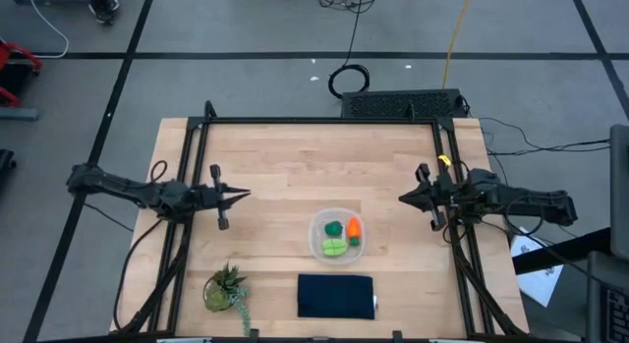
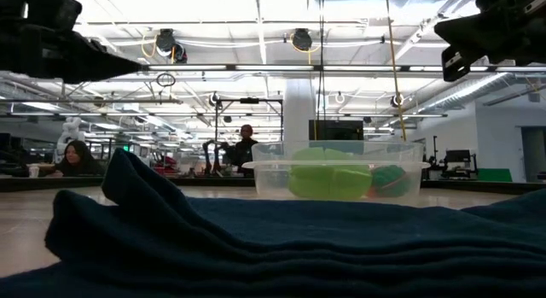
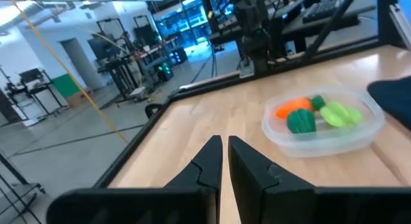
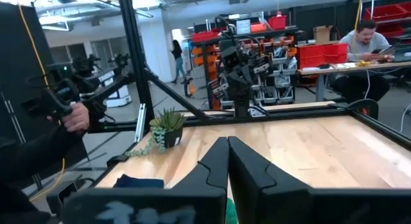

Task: Pick and placing Produce into tupperware
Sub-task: Return to Home Position

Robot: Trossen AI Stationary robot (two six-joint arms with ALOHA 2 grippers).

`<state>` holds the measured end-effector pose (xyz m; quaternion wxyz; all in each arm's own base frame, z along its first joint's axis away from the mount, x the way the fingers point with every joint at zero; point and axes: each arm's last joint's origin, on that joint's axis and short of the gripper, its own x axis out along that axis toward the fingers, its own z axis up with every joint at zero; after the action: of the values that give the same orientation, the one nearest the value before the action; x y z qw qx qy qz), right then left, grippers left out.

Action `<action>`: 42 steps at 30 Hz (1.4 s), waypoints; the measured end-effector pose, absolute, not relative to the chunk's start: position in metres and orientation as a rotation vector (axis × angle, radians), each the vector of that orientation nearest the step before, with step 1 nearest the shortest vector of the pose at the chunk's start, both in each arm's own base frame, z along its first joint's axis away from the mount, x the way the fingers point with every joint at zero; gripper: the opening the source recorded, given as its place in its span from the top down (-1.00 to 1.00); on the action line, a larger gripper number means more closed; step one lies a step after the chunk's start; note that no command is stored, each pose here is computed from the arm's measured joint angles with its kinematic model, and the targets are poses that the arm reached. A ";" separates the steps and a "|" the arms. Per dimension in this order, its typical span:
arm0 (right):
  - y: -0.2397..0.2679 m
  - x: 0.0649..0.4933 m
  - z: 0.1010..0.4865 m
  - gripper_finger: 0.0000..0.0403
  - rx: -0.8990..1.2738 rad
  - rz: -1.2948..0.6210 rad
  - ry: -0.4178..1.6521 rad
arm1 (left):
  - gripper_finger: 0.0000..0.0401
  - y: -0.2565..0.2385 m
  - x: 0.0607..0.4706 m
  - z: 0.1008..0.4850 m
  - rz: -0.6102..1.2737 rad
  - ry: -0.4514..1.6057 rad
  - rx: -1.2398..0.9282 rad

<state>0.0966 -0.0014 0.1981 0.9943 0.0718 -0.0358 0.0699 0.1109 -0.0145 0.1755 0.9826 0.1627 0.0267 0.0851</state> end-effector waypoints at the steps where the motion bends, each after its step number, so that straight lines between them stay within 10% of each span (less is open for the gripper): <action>1: -0.001 0.096 0.198 1.00 0.148 0.140 -0.071 | 0.85 -0.015 0.109 0.175 0.166 0.061 0.326; 42: 0.001 0.096 0.177 1.00 0.161 0.225 -0.071 | 0.85 -0.016 0.091 0.175 0.090 0.030 0.205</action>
<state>0.0958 0.0011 0.1774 0.9898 0.0804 -0.0354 0.1120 0.0911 -0.0165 0.1750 0.9936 0.1023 0.0152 0.0447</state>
